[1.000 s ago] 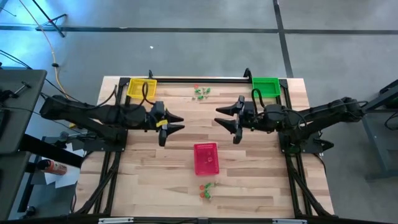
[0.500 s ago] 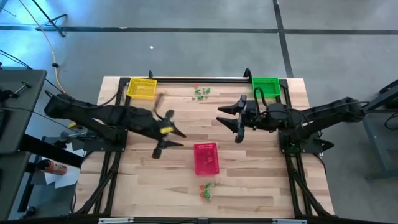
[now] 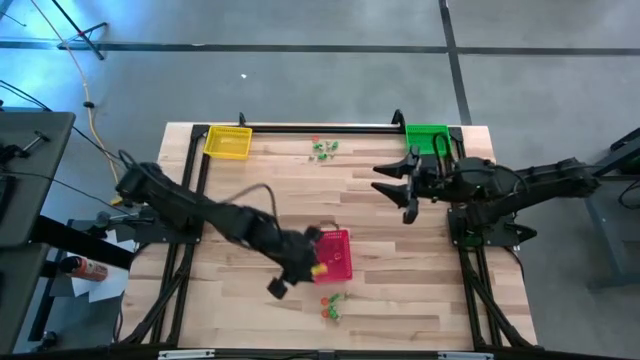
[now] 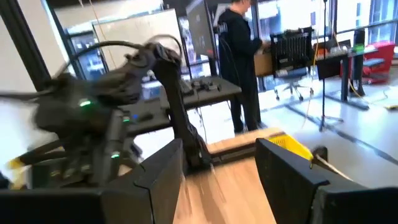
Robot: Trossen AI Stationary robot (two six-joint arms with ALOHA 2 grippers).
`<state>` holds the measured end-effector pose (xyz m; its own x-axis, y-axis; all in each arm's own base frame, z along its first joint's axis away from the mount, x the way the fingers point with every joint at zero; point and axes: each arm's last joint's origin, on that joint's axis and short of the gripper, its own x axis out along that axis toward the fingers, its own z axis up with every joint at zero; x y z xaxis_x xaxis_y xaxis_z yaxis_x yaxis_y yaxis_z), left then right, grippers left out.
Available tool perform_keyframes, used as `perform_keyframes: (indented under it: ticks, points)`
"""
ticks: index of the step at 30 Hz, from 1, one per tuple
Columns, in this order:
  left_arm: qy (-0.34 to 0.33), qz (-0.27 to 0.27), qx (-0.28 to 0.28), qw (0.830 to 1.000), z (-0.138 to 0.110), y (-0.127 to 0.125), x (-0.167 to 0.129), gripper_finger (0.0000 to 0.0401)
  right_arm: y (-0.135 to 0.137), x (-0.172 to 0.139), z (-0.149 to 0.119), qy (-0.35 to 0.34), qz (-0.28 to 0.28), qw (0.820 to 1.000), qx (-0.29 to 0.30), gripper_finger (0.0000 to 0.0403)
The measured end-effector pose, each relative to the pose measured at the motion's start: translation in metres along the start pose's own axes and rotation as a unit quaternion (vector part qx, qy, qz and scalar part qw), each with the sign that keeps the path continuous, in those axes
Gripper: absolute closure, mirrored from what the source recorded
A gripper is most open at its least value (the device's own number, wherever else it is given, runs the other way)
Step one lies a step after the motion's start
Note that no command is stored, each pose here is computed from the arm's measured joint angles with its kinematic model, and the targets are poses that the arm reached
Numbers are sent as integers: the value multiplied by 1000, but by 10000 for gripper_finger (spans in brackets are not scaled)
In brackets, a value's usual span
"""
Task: Sort Halloween decoration
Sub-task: Put the orange pumpkin toy into the red bin
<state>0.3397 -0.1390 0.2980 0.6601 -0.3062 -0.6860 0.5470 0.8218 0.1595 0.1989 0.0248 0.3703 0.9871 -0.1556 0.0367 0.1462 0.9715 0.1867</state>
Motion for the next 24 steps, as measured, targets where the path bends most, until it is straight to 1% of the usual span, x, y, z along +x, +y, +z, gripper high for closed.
perform_keyframes:
  ticks: [4, 8, 12, 18, 24]
  points:
    - [31, -24, 35, 999, 1, -16, 36, 252, -4, -14, 2, 17, -4, 1000, -5, 206]
    - [50, -39, 44, 997, 1, -28, 65, 252, -7, -22, 3, 26, -6, 1000, -8, 206]
    - [74, -50, 50, 995, -6, -37, 90, 252, -8, -24, 2, 38, -8, 999, -12, 206]
    - [104, -57, 42, 992, -19, -42, 114, 252, -8, -23, -3, 58, -11, 998, -16, 206]
    - [124, -63, 72, 988, -30, -44, 131, 252, -9, -22, -6, 72, -13, 997, -20, 206]
